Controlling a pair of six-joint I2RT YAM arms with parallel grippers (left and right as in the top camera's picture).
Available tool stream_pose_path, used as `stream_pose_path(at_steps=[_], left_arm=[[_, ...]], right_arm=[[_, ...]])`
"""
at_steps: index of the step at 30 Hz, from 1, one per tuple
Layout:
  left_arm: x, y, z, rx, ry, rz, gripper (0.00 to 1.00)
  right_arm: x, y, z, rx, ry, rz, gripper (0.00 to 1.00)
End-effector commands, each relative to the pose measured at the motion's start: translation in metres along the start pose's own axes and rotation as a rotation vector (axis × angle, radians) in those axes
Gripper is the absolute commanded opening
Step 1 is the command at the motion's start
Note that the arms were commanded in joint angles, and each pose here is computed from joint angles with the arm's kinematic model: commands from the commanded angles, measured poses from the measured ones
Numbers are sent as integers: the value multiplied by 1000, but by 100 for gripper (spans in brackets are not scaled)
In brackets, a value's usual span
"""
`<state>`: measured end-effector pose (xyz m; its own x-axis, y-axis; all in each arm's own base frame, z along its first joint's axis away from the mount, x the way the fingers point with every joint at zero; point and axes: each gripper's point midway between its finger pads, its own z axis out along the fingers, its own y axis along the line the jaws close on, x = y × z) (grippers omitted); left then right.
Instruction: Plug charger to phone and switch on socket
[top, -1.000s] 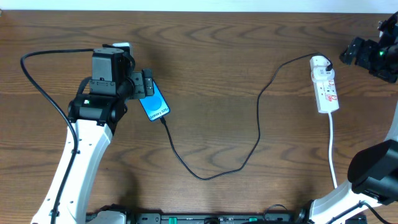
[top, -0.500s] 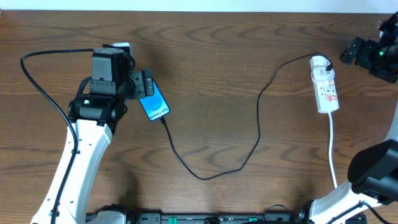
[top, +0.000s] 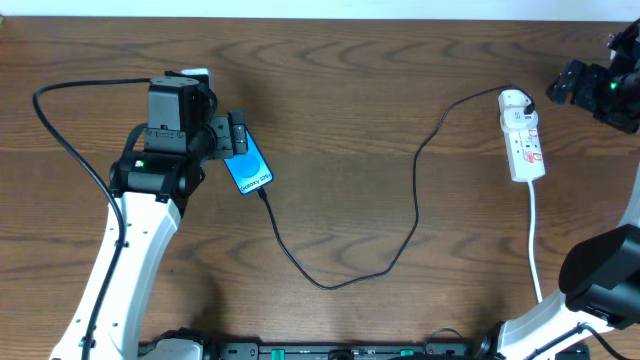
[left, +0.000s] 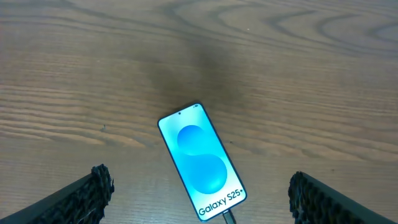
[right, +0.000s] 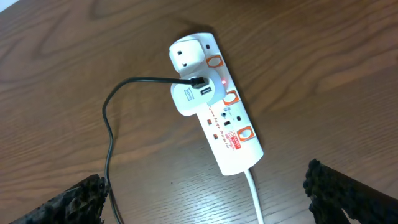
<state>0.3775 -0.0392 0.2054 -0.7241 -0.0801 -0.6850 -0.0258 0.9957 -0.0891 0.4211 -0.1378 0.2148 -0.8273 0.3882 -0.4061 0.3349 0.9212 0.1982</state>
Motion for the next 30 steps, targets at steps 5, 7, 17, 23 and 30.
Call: stream_pose_path(at_steps=[5,7,17,23,30], left_arm=[[-3,4,0,-16,-3,10,93],[-1,4,1,-17,0,10,92],[16,6,8,-15,34,6,93],[3,4,-4,-3,-45,3,93],[13,6,-11,12,-138,0,92]], right_arm=[[-3,1,-5,6,-14,8,99],[-3,1,-5,5,-14,8,99],[-3,1,-5,6,-14,8,99],[-3,1,-5,6,-14,8,99],[-3,1,-5,5,-14,8,99]])
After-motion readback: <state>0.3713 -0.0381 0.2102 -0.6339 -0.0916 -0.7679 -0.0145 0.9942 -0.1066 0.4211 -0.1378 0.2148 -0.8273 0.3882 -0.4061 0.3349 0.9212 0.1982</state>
